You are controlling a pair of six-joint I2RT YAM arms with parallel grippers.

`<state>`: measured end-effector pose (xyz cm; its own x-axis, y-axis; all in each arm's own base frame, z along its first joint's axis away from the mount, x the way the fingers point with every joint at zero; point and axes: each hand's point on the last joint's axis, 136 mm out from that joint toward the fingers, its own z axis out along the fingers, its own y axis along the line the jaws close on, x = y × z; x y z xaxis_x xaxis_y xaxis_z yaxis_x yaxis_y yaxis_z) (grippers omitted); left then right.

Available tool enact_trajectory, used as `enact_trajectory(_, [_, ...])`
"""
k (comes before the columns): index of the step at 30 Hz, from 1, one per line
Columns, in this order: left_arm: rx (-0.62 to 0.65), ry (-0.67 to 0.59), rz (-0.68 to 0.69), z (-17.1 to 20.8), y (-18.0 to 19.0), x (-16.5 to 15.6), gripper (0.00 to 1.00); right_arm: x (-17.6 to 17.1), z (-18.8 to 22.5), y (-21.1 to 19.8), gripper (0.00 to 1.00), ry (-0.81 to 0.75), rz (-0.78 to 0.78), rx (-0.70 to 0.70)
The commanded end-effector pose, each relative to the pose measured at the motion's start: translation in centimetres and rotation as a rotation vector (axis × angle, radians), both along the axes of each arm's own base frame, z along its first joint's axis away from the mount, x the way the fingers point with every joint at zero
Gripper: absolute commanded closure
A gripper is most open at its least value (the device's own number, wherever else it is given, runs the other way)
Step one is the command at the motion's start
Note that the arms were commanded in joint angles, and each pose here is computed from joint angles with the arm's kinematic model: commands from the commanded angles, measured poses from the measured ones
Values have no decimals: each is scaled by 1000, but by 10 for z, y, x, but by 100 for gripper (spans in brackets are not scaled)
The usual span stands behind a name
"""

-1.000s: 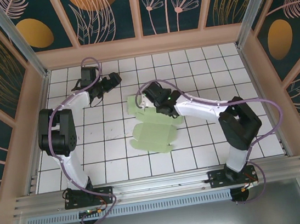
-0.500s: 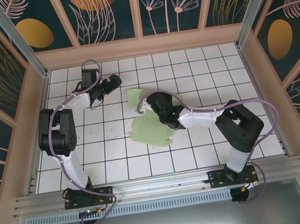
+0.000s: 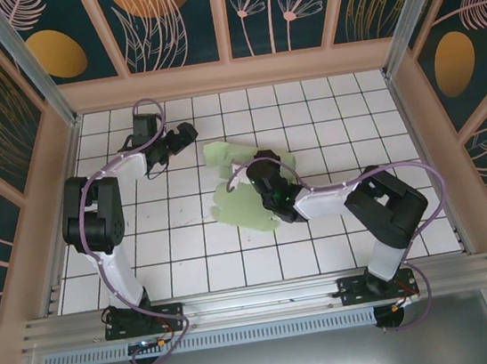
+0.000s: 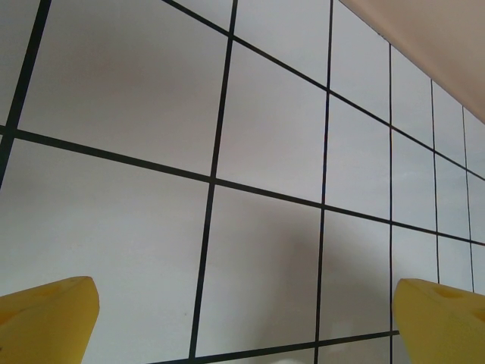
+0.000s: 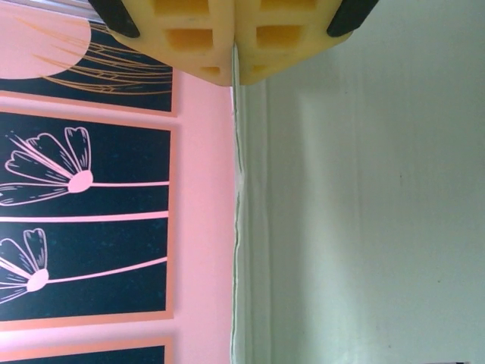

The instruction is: Fold the paper box

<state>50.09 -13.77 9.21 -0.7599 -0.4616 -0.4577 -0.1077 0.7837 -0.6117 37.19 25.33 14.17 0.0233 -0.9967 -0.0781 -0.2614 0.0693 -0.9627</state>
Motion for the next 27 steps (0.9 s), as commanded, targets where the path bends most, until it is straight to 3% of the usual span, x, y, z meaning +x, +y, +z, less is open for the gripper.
enact_trajectory(1, [-16,-32,4,6,3,4,1,1,22,4,100,-128,-6,72])
enact_trajectory(13, [-2,-84,-30,-10,6,16,1,-1,3,3,100,-142,9,20])
enact_trajectory(23, [-36,-85,-89,-12,-5,16,9,3,4,6,100,-184,-5,17])
enact_trajectory(27, [-47,-79,-143,-20,-13,18,16,3,6,10,100,-175,5,52])
